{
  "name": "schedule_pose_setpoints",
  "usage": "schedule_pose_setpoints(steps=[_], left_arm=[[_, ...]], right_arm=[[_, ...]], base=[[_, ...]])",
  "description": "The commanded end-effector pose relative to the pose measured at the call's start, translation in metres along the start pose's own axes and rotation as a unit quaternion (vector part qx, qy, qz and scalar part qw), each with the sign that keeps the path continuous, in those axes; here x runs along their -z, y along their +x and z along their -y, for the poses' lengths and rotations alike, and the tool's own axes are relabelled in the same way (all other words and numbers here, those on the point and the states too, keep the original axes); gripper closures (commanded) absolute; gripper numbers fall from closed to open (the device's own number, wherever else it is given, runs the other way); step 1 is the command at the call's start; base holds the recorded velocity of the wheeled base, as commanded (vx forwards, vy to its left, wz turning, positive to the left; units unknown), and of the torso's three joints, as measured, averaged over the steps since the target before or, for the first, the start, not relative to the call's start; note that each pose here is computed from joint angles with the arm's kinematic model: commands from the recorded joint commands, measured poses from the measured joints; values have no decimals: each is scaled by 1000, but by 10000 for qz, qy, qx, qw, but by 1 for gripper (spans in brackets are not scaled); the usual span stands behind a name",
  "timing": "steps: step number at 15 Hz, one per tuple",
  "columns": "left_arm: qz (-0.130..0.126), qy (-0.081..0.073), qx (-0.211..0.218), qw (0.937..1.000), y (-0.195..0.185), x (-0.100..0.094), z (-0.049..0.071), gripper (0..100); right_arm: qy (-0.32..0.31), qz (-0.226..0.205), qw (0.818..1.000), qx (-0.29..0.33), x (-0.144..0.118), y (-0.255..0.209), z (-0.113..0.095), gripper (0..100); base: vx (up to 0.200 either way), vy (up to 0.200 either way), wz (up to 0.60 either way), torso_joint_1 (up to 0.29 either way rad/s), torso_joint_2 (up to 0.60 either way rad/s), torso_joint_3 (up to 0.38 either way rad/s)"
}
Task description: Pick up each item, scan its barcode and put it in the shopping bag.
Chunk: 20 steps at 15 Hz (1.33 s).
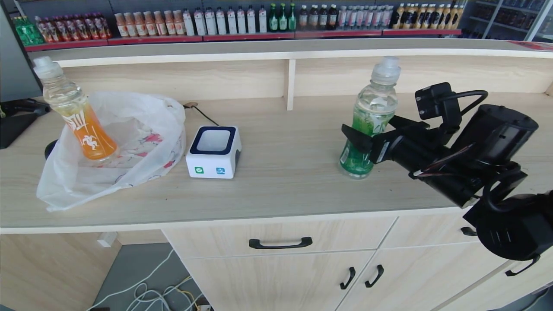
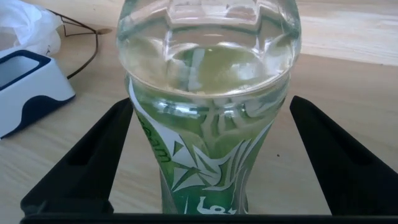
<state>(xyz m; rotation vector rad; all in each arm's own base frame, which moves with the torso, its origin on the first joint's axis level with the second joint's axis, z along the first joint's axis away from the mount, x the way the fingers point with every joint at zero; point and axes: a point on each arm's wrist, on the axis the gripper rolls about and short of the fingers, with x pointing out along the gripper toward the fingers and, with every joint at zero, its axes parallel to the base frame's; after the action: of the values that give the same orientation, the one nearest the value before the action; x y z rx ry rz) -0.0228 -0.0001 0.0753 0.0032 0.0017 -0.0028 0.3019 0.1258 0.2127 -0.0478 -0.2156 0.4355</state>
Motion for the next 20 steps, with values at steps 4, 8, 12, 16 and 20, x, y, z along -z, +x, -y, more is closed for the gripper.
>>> schedule_pose_setpoints(steps=[4, 8, 12, 16, 20], left_arm=[[1, -1, -6, 10000, 0, 0, 0, 0], [1, -1, -6, 10000, 0, 0, 0, 0], [1, -1, -6, 10000, 0, 0, 0, 0], [1, -1, -6, 10000, 0, 0, 0, 0], [1, -1, 2, 10000, 0, 0, 0, 0]], right_arm=[[-38, 129, 9999, 68, 1, 12, 1, 0], [-44, 491, 9987, 161, 4, 18, 1, 0], [-53, 544, 9984, 166, 9, 17, 1, 0], [-42, 628, 9979, 164, 5, 20, 1, 0], [-58, 650, 9977, 175, 4, 20, 1, 0]], base=[[0, 0, 0, 0, 0, 0], [0, 0, 0, 0, 0, 0], [0, 0, 0, 0, 0, 0], [0, 0, 0, 0, 0, 0], [0, 0, 0, 0, 0, 0]])
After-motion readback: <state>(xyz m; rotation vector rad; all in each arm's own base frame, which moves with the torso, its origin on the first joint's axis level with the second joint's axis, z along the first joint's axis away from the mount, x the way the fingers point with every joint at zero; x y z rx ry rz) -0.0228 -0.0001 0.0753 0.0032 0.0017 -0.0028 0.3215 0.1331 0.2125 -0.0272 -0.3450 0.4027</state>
